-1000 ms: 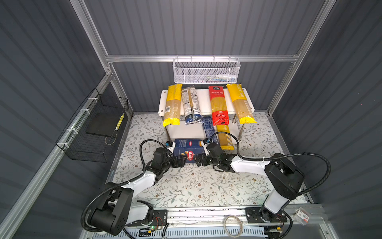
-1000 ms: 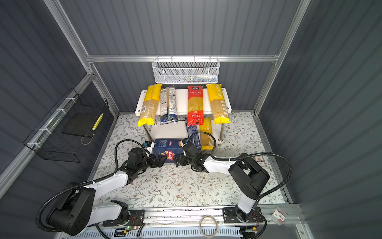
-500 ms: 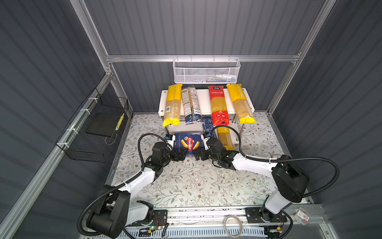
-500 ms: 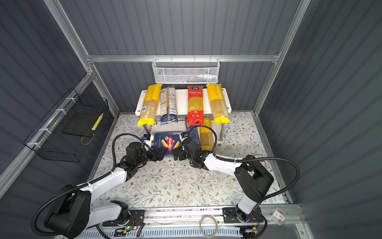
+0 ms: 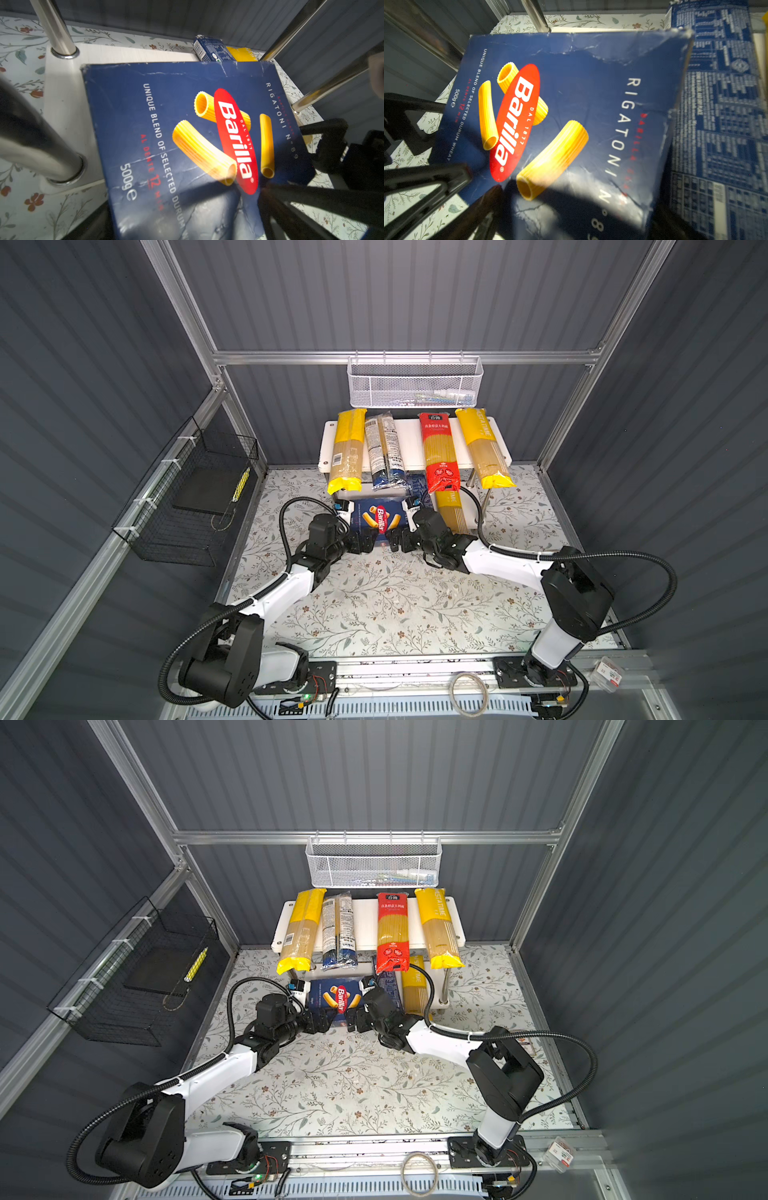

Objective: Arrange pasta packages on shelves
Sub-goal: Place the pasta box on the shelf.

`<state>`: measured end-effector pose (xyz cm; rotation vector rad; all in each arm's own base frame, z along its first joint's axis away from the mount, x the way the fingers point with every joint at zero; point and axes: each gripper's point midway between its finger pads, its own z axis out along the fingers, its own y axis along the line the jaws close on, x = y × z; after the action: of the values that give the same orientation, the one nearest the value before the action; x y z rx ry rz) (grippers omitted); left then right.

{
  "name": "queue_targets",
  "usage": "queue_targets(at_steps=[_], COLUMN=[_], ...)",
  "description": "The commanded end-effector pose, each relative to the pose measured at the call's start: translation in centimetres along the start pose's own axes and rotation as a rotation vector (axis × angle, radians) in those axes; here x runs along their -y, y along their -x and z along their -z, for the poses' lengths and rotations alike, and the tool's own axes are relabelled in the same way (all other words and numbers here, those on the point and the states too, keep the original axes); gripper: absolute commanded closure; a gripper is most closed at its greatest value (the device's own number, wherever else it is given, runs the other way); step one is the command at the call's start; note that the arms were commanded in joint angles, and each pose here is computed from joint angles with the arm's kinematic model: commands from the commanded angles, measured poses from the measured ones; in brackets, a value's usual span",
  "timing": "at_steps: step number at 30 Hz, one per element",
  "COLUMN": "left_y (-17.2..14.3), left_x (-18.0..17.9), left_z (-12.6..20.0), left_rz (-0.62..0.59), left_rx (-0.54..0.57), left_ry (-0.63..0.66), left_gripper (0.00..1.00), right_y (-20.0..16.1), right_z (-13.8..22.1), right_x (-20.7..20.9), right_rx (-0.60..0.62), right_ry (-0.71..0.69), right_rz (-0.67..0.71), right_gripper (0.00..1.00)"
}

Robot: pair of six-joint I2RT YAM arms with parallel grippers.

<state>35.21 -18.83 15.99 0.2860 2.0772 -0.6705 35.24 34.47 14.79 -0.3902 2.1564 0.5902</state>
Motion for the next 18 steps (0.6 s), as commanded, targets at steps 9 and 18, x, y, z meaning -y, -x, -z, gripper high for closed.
queue_targets(at_steps=[9,18], left_y=[3.5,5.2], left_x=[4.1,2.2], left_z=[-2.1,-3.5], left_rz=[-0.124,-0.162], left_rx=[0.038,-0.016], left_ry=[-0.164,-0.031], left_gripper=[0.00,0.00], right_y=[5.0,6.3], right_z=[-0.5,-1.8], right_x=[-5.2,-5.1], right_rx=[0.136,0.146], right_ry=[0.228,0.235], right_rz=[0.006,-0.008], right_gripper=[0.01,0.01])
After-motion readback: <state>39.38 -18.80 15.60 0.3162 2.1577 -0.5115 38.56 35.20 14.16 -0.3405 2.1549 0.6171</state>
